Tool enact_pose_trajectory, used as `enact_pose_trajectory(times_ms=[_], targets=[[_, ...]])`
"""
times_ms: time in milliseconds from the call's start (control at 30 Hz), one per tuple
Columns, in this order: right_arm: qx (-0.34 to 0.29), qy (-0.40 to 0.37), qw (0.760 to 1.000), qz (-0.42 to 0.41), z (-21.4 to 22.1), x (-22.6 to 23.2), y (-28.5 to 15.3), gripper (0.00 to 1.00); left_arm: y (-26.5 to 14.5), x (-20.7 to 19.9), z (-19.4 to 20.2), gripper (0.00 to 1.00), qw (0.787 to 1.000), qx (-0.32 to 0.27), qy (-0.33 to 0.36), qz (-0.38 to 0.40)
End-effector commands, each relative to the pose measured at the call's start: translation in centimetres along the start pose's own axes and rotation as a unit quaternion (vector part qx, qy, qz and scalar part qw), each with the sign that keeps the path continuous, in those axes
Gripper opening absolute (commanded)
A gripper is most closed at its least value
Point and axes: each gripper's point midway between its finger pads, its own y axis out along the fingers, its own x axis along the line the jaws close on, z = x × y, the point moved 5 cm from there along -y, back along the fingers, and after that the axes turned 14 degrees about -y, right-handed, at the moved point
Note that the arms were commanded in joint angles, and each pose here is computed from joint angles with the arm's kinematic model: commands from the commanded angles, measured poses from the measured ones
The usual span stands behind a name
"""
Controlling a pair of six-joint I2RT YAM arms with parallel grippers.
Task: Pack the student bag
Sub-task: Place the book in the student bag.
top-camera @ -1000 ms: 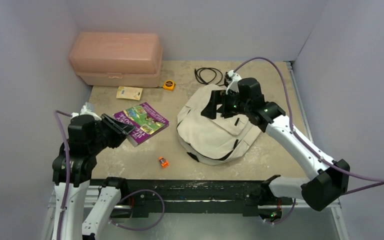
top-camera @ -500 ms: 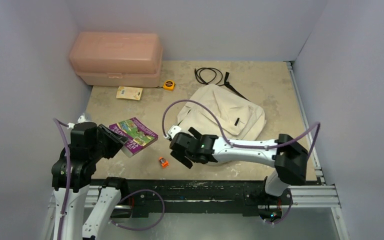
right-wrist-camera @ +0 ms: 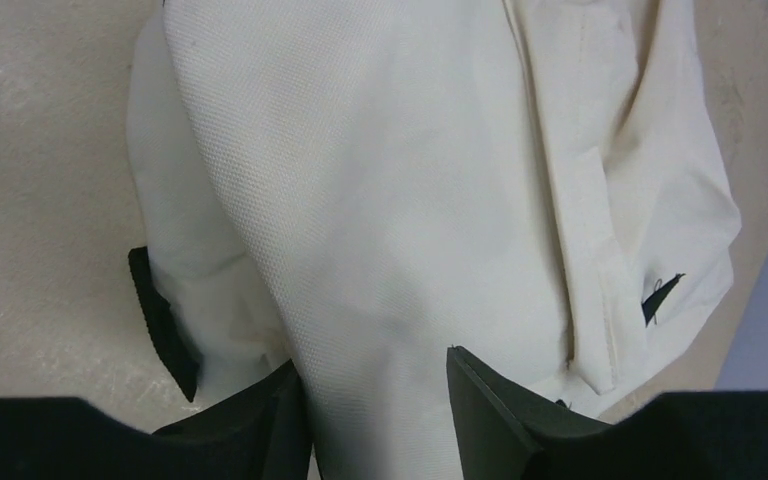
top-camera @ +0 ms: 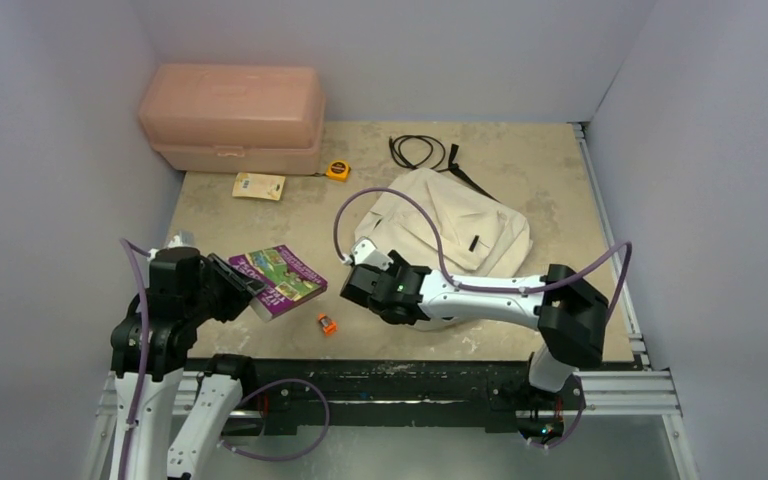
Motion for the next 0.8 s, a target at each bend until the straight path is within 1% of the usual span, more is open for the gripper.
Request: enact_pose_trajectory(times_ms=[0,33,200,333,367,433,500,633,767], targets=[[-0.031,0.075,0.996,0.043,-1.3,-3.3,-1.4,0.50,-0.6,-2.6,-0.2,0.00,0.997,0.002,0.003,0.074],[-0.034,0.078,0.995,0.043,-1.3,-3.6,-1.6,0.47,-0.6,-2.6,-0.1,0.00,0.997,0.006,0.004,0.075],[-0.037,0.084,0.995,0.038,-1.2,-4.6,-1.6,0.43,0.1,-3.1,0.6,0.00,0.996,0.040,0.002,0.085],[-0.027,0.089,0.995,0.036,-0.6,-5.0,-1.2,0.33,0.8,-3.4,1.1,0.00,0.993,0.071,-0.003,0.094],[-0.028,0.091,0.995,0.035,-0.5,-5.1,-1.3,0.29,0.9,-3.5,1.2,0.00,0.993,0.076,-0.004,0.096],[-0.032,0.096,0.994,0.029,-0.3,-5.1,-1.3,0.12,1.1,-3.6,1.4,0.00,0.991,0.086,-0.005,0.098],[-0.039,0.107,0.993,0.013,-0.4,-5.2,-1.3,0.00,1.6,-3.8,1.8,0.00,0.989,0.106,-0.013,0.106],[-0.064,0.157,0.986,-0.002,-1.4,-6.7,-2.1,0.00,2.3,-4.6,3.1,0.00,0.974,0.169,-0.045,0.143],[-0.106,0.226,0.968,-0.009,-2.9,-9.4,-3.3,0.00,2.5,-4.4,3.4,0.00,0.972,0.176,-0.050,0.150]])
